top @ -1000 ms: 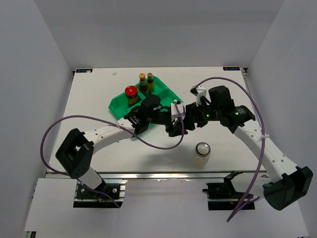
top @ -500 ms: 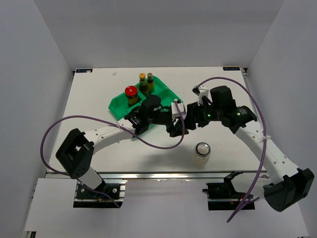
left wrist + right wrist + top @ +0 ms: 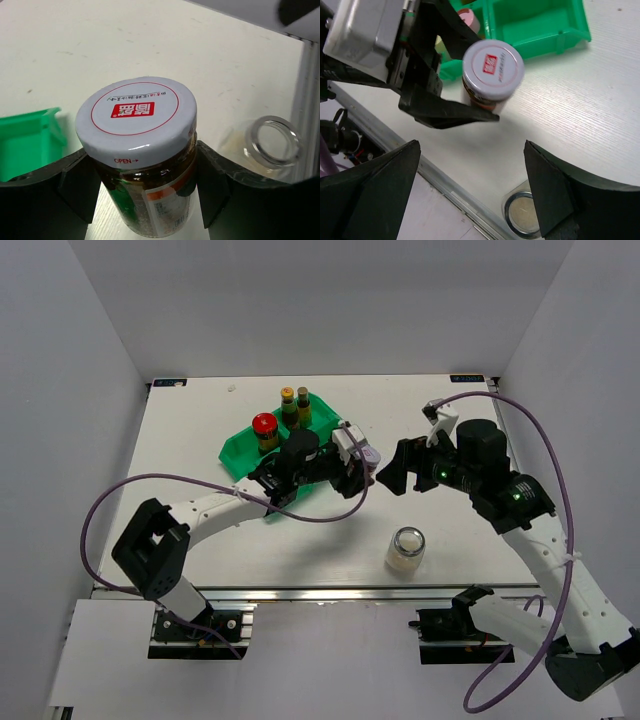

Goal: Organize the condiment bottles

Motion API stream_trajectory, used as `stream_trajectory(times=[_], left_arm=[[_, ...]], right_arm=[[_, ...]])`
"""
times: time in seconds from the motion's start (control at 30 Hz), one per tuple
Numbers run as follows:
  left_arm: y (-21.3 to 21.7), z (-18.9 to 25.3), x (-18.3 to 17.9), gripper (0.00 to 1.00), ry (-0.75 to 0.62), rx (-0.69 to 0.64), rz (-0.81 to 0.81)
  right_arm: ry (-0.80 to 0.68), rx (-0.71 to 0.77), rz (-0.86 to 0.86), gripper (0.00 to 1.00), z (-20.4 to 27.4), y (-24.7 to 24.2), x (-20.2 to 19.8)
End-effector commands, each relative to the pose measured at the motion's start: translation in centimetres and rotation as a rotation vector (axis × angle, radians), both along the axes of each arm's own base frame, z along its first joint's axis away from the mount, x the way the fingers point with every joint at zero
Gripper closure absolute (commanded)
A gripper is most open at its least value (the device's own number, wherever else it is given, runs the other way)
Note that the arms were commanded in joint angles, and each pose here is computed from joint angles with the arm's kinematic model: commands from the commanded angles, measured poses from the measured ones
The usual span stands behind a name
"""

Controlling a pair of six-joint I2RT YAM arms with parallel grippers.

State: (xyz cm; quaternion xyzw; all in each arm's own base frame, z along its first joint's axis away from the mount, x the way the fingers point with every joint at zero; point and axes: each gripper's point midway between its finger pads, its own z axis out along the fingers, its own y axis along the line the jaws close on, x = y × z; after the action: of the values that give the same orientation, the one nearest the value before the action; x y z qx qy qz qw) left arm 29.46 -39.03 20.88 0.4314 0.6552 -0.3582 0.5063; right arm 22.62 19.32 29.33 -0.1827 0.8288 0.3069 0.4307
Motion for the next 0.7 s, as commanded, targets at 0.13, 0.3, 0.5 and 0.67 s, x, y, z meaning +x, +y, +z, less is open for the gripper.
stream_trajectory(times=[0.13, 0.3, 0.5, 0.67], left_arm=[[7.9, 7.4, 7.8, 1.0, -0.078, -0.187, 0.442], [19.0, 7.3, 13.4, 1.0, -0.112, -0.186, 0.921], [28.7, 5.0, 15.5, 1.0, -0.144, -0.144, 1.216], [35.7, 2.7, 16.0, 1.0, -0.166, -0.193, 1.419]], right_arm=[[-0.05, 0.013, -0.131, 0.11, 0.9, -1.7, 2.4], [-0.03, 0.008, -0.178, 0.11, -0.4, -2.7, 3.7], [0.005, -0.002, -0.233, 0.11, -1.9, -4.1, 4.7], [0.015, -0.004, -0.255, 0.11, -2.3, -4.7, 5.4]])
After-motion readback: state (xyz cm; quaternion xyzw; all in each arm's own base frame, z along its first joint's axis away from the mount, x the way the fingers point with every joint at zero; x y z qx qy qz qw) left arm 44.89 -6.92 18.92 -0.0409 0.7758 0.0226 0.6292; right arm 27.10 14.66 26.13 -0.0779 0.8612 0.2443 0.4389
